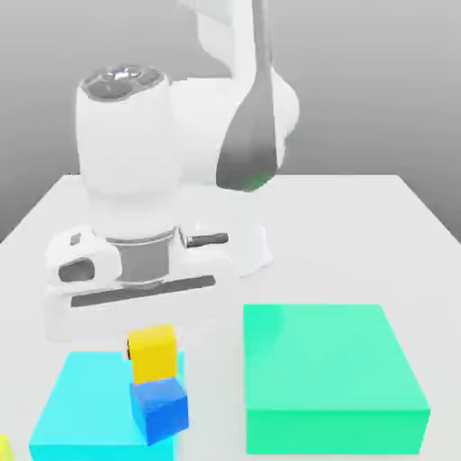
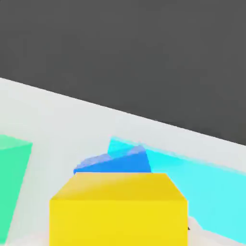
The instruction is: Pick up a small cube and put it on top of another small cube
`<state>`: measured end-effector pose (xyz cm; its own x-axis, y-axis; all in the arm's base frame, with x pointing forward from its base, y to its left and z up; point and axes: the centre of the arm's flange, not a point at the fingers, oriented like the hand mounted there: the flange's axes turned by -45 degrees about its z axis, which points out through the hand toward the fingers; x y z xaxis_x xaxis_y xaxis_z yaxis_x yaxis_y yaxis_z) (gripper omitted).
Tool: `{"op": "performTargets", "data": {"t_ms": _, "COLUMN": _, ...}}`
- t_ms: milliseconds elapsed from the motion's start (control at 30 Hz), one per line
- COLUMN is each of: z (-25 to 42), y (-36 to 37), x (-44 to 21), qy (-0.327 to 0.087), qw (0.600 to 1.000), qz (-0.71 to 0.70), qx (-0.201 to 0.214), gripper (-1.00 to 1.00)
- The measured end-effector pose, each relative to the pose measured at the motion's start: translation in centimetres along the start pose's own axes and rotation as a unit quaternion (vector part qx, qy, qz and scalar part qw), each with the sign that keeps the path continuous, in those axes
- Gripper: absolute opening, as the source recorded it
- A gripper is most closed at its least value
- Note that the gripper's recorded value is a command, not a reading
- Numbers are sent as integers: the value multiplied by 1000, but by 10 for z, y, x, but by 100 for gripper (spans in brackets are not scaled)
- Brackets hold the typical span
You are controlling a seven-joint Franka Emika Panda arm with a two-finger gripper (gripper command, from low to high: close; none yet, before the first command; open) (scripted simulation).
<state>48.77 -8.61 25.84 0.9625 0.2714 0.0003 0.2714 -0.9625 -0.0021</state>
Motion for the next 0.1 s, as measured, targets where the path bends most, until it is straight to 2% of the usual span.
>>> {"op": "performTargets", "data": {"t_ms": 100, "z": 0, "y": 0, "x": 0, "qy": 0, "qw": 1000, "qz": 0, "qx": 0, "gripper": 100}}
